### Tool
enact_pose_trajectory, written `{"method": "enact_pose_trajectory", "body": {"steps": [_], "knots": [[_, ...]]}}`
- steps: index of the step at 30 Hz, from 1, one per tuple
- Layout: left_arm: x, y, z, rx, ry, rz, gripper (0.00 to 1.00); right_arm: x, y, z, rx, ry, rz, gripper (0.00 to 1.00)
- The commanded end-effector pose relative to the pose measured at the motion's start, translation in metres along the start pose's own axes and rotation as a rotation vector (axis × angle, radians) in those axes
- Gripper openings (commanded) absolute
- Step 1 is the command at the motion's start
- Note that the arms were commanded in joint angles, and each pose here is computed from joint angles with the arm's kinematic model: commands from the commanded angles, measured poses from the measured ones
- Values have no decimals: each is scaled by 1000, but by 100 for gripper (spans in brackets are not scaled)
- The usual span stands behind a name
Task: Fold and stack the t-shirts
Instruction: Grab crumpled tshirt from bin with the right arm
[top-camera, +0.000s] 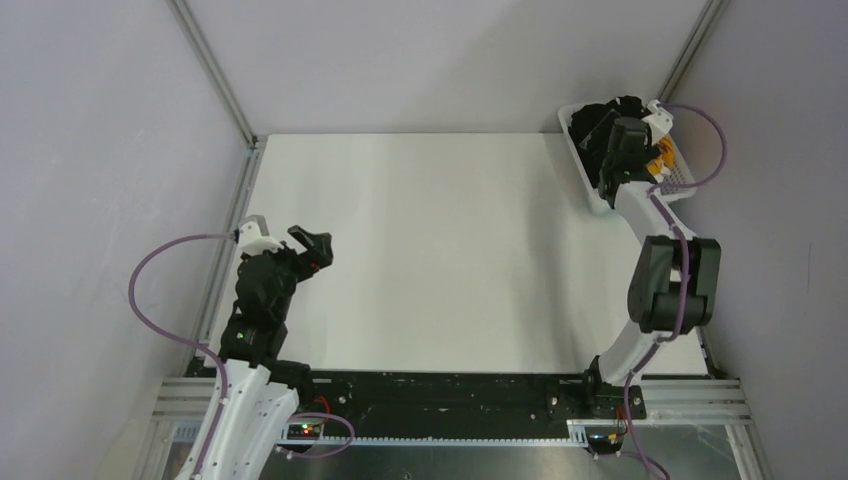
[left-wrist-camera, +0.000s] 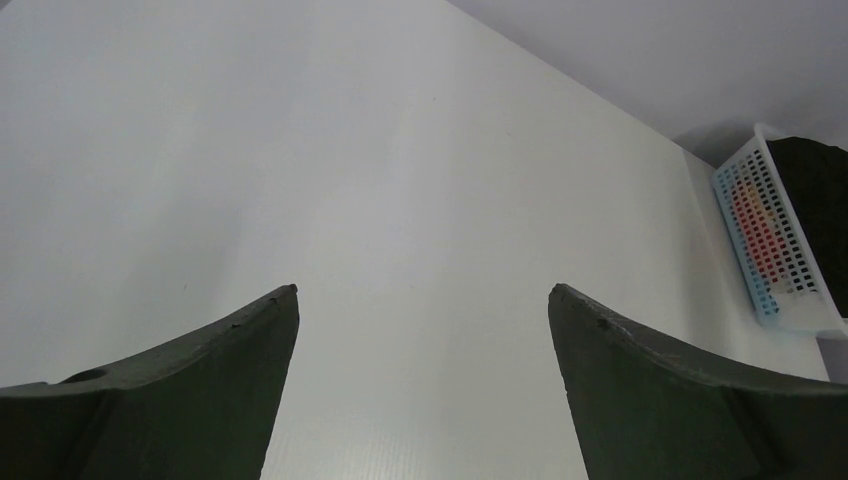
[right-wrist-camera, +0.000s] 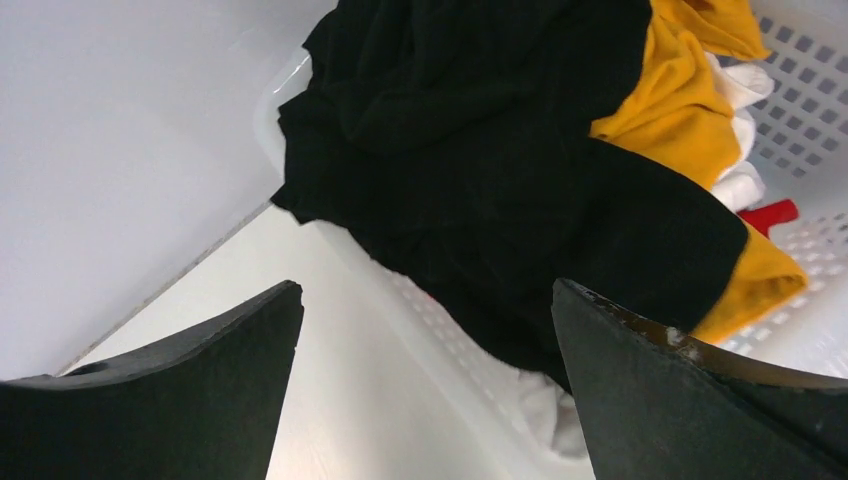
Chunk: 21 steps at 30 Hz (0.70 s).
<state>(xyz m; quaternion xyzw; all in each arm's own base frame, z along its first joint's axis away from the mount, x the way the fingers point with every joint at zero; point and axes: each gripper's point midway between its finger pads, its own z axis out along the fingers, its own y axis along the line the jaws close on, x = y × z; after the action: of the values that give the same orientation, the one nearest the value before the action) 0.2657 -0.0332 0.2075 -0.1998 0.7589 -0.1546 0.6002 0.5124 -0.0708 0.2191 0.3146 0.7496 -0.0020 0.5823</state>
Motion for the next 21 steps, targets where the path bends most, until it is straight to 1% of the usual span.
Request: {"method": "enact_pose_trajectory", "body": {"steps": [1, 7, 8, 9, 10, 11, 12, 13, 14, 15, 16, 17, 18, 19, 20, 21], "knots": [[-5, 4, 2, -23, -24, -8, 98, -28, 5, 30, 46, -105, 54, 99], [0, 8, 6, -41, -4, -4, 98, -3, 1, 70, 67, -95, 48, 99], [2, 9, 6, -45, 0, -3, 98, -8, 6, 74, 57, -97, 53, 99], [3, 10, 6, -49, 2, -4, 98, 2, 5, 82, 63, -78, 51, 98], [3, 11, 7, -56, 2, -3, 98, -3, 11, 86, 50, -77, 56, 97], [3, 12, 7, -58, 1, -3, 98, 6, 10, 93, 53, -60, 54, 93], [3, 12, 7, -64, -1, -2, 98, 1, 18, 95, 22, -60, 56, 89], [2, 13, 7, -67, 0, -1, 98, 0, 24, 100, 3, -60, 52, 80], [2, 13, 8, -71, 0, 0, 98, 0, 30, 101, -28, -52, 49, 73], [2, 14, 8, -72, 1, 1, 98, -6, 36, 102, -45, -60, 48, 59], [2, 14, 8, -76, 1, 1, 98, -10, 41, 100, -63, -56, 46, 50], [2, 14, 8, -76, 3, 3, 98, -19, 46, 97, -79, -70, 40, 34], [2, 14, 9, -77, 4, 3, 98, -32, 52, 90, -97, -89, 40, 25], [3, 14, 9, -78, 6, 3, 98, -40, 55, 85, -108, -105, 31, 7], [3, 14, 9, -79, 6, 3, 98, -57, 60, 75, -126, -137, 28, 0], [3, 14, 9, -80, 7, 4, 98, -65, 62, 68, -135, -157, 26, 0]]}}
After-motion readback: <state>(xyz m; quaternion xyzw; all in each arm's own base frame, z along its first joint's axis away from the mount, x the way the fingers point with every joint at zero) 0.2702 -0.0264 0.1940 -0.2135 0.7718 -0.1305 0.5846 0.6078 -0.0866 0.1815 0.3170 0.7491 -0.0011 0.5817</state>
